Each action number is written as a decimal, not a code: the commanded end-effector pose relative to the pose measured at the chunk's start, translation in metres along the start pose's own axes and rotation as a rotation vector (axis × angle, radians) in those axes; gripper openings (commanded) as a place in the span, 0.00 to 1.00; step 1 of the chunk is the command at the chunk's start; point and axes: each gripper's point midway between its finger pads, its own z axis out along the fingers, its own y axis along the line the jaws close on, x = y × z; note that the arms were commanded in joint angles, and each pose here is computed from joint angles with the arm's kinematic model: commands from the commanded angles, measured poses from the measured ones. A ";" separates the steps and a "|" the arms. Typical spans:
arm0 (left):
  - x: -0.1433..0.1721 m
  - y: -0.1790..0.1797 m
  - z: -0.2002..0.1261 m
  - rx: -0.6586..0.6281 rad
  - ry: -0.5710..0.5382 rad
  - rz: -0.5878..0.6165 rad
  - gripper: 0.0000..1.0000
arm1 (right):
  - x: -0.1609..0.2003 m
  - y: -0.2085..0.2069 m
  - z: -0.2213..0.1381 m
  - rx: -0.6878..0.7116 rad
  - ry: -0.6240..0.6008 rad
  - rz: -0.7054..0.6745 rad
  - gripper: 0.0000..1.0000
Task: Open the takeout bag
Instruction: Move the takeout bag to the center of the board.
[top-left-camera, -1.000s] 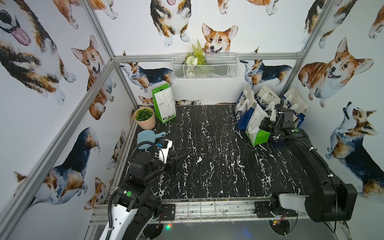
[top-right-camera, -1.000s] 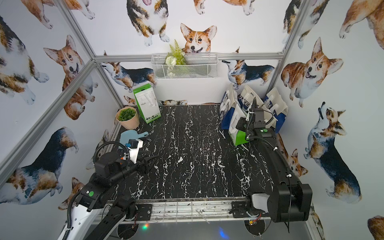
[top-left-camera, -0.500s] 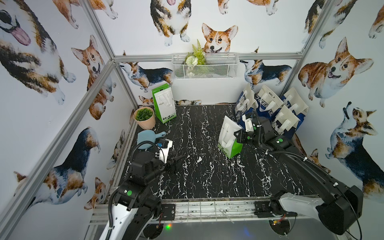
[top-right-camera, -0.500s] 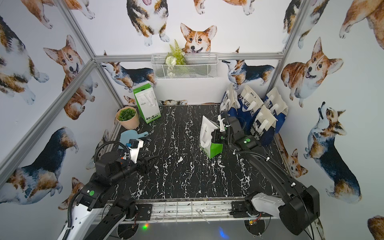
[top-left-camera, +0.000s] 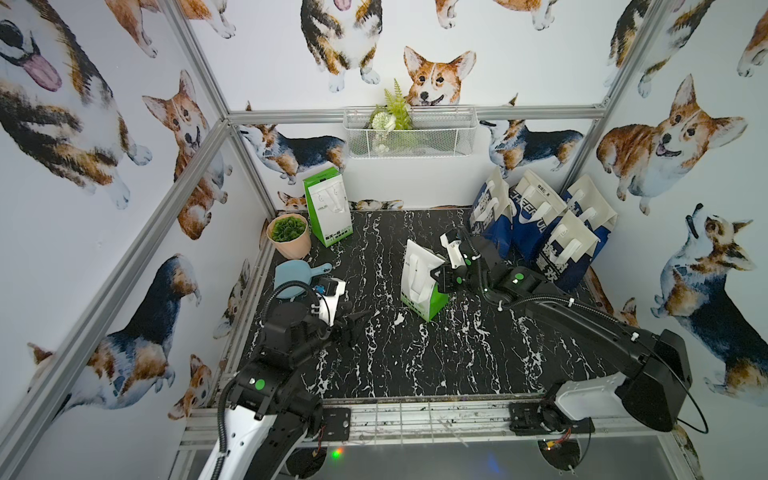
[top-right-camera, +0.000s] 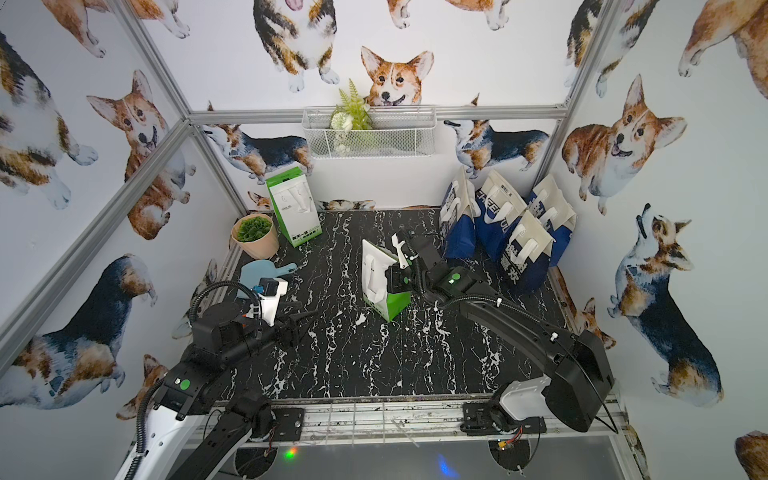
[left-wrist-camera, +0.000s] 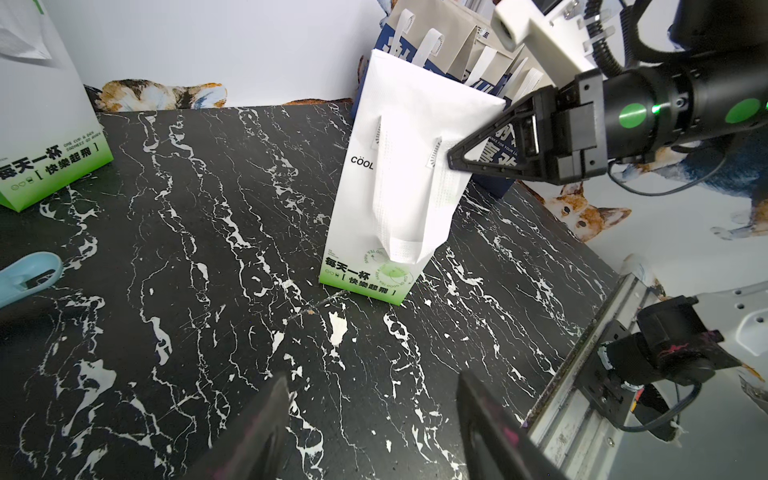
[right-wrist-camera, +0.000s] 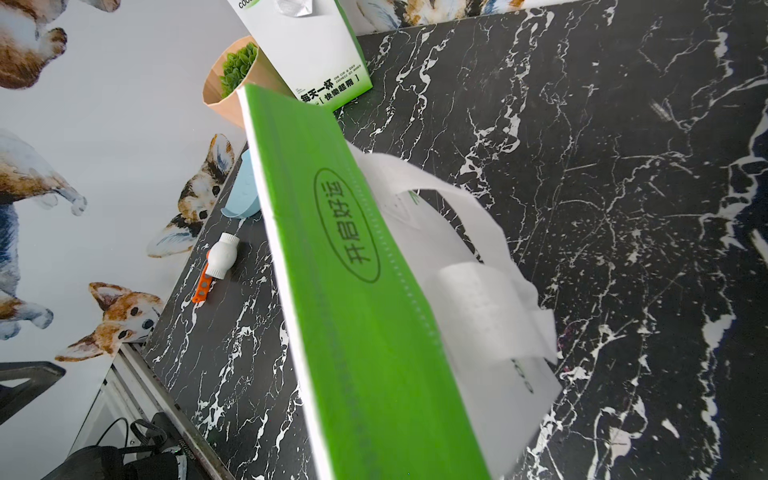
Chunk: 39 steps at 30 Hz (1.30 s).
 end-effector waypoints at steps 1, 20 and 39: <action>0.000 0.002 0.000 -0.012 -0.001 0.008 0.66 | -0.005 0.005 -0.005 -0.007 -0.005 -0.074 0.36; -0.001 0.008 0.002 -0.031 0.001 -0.002 0.66 | -0.032 -0.112 -0.064 0.166 -0.249 -0.030 0.45; 0.000 0.011 0.004 -0.039 0.008 -0.012 0.66 | 0.020 -0.102 0.052 0.045 0.102 0.050 0.33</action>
